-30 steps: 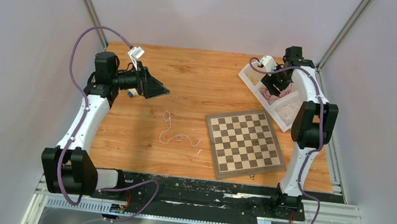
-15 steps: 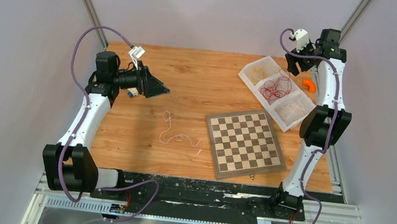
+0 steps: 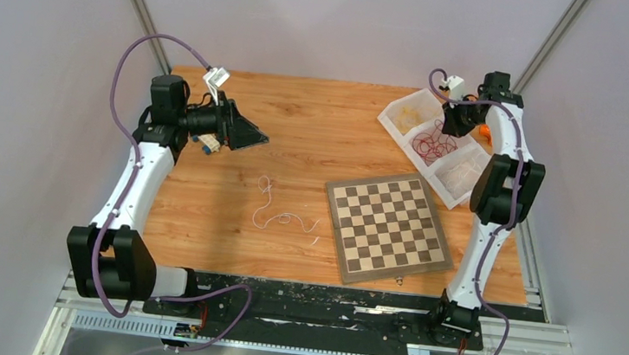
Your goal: Untangle the cables
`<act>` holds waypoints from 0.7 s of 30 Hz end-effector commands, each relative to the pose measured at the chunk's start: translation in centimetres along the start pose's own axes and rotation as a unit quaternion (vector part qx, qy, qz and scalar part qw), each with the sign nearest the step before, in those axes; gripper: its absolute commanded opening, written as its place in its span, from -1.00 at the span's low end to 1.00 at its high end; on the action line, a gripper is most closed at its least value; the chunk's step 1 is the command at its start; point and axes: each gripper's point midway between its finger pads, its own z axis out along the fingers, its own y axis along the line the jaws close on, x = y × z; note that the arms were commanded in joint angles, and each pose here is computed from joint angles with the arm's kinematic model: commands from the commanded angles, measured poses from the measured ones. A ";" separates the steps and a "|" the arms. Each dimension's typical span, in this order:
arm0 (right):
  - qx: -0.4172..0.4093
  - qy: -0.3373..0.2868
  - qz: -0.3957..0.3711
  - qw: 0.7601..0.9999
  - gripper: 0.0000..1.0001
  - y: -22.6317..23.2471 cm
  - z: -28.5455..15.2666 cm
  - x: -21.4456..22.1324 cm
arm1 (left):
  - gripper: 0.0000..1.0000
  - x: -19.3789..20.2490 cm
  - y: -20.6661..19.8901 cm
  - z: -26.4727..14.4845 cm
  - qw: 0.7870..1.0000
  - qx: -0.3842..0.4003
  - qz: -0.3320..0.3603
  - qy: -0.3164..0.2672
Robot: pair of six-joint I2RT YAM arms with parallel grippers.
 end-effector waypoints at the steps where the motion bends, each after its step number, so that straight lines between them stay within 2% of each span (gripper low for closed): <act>1: -0.039 -0.083 -0.043 0.995 -1.00 3.2 -4.6 -4.9 | 1.00 -0.8 -0.4 0.0 1.000 0.003 0.021 -0.001; 6: -0.066 -0.087 -0.052 0.993 -1.00 6.1 -5.7 -5.0 | 1.00 -0.6 -0.1 0.2 1.000 0.007 0.014 -0.003; 13: -0.104 -0.026 -0.038 0.993 -1.00 9.2 -2.3 -1.8 | 1.00 -0.6 -0.2 0.2 1.000 0.009 0.013 -0.001; 21: -0.069 0.066 -0.007 0.995 -1.00 6.8 2.3 2.5 | 1.00 -0.4 -0.4 0.0 1.000 0.004 0.017 0.002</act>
